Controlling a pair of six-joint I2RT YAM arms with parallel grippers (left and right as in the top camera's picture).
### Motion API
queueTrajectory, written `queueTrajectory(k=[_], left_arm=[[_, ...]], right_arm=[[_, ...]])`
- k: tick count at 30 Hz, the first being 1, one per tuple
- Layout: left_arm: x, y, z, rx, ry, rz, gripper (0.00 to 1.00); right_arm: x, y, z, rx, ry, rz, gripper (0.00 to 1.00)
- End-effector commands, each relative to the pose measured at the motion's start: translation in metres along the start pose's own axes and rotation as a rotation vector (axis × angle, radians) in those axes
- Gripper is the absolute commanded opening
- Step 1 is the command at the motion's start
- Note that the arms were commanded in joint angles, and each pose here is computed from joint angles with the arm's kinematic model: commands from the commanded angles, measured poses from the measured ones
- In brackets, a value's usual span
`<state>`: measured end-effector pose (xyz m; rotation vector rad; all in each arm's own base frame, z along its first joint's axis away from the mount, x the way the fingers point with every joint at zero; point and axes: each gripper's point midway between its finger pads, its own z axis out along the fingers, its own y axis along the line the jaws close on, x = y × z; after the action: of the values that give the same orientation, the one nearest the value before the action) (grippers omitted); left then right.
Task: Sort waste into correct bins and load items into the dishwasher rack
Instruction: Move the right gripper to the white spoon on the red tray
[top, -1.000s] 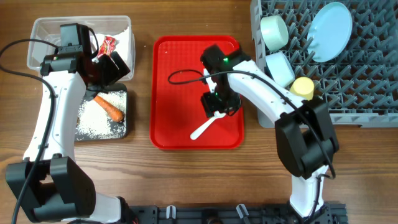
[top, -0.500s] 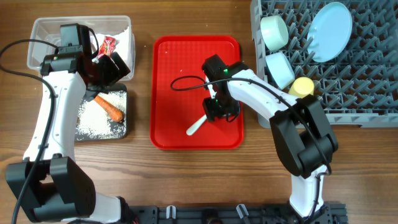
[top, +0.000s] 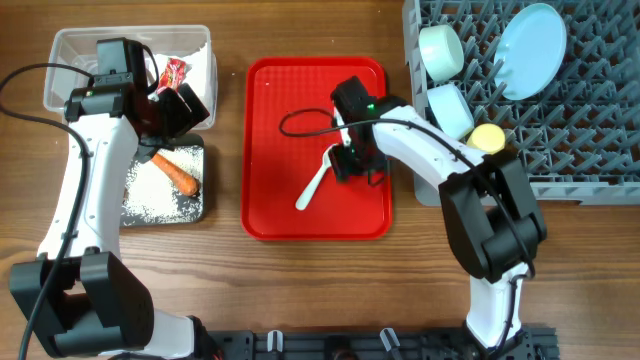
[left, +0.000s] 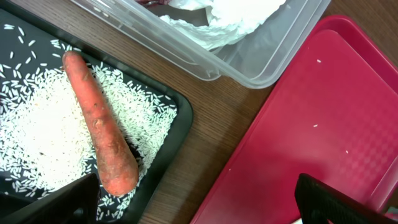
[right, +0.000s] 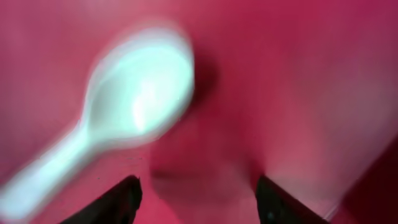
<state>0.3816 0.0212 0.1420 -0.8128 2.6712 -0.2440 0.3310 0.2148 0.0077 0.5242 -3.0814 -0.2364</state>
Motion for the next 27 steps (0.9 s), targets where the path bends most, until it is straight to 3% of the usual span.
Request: queueTrajectory(k=[1, 4, 10, 20, 23, 27], left_arm=[[-0.003, 0.003, -0.001, -0.008, -0.009, -0.018, 1.00], [-0.001, 0.002, -0.001, -0.008, -0.004, -0.015, 1.00], [0.003, 0.004, -0.001, -0.018, 0.012, -0.015, 1.00], [0.003, 0.004, -0.001, -0.018, 0.012, -0.016, 1.00], [0.003, 0.004, -0.001, -0.018, 0.012, -0.015, 1.00], [0.003, 0.004, -0.001, -0.018, 0.011, -0.015, 1.00]], right_arm=[[-0.011, 0.040, -0.023, -0.198, 0.022, -0.036, 0.66], [-0.022, 0.060, -0.038, -0.271, -0.007, 0.002, 0.65], [-0.033, 0.057, -0.021, -0.180, -0.032, 0.261, 0.69], [-0.032, 0.048, -0.005, -0.121, -0.014, 0.360, 0.73], [-0.030, 0.048, 0.005, -0.123, 0.012, 0.369, 0.72], [-0.029, 0.047, 0.015, -0.157, 0.049, 0.392, 0.61]])
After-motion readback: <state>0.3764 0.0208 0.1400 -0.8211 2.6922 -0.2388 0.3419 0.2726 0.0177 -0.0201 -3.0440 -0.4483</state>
